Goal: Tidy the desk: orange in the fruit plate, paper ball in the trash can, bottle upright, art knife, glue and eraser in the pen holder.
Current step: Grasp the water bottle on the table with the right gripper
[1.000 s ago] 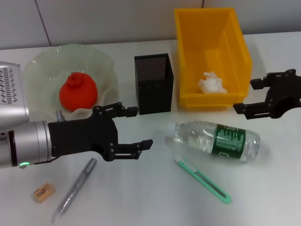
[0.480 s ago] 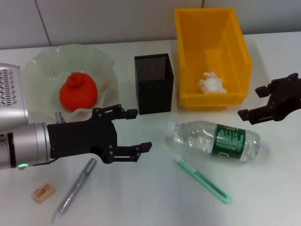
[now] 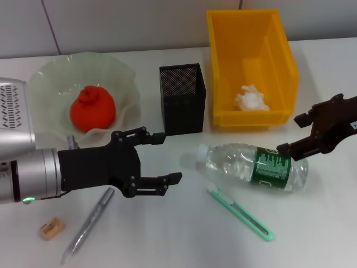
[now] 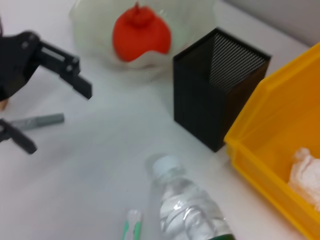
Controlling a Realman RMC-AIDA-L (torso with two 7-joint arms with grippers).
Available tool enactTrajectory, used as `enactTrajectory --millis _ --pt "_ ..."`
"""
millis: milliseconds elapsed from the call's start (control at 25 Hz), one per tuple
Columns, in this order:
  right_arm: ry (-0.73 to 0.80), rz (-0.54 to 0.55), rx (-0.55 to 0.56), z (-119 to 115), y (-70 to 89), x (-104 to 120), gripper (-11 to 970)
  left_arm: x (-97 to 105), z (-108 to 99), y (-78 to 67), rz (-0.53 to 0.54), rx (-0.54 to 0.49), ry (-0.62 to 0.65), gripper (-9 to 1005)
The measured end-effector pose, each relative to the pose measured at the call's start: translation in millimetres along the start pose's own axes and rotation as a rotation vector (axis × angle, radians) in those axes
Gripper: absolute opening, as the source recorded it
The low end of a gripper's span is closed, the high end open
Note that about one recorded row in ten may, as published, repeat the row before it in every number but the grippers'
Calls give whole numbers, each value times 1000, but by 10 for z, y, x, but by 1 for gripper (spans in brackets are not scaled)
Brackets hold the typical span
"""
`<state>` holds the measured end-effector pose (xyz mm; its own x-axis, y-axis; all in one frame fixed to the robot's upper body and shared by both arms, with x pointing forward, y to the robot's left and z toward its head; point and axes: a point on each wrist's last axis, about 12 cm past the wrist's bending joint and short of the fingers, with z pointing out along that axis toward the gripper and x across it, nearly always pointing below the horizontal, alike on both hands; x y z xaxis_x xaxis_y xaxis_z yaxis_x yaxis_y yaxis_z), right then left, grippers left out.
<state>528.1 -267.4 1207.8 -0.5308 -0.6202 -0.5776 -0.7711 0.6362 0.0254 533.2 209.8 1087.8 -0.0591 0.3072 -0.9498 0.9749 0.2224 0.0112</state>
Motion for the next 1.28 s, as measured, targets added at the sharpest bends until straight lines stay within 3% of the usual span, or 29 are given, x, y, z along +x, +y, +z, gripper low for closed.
enactTrajectory --millis 560,1280 --pt "162 -203 -6 57 -25 105 785 -2 16 -35 -1 19 -1 852" --pt "147 -297 -48 354 -136 57 784 -1 28 -45 0 28 -3 852"
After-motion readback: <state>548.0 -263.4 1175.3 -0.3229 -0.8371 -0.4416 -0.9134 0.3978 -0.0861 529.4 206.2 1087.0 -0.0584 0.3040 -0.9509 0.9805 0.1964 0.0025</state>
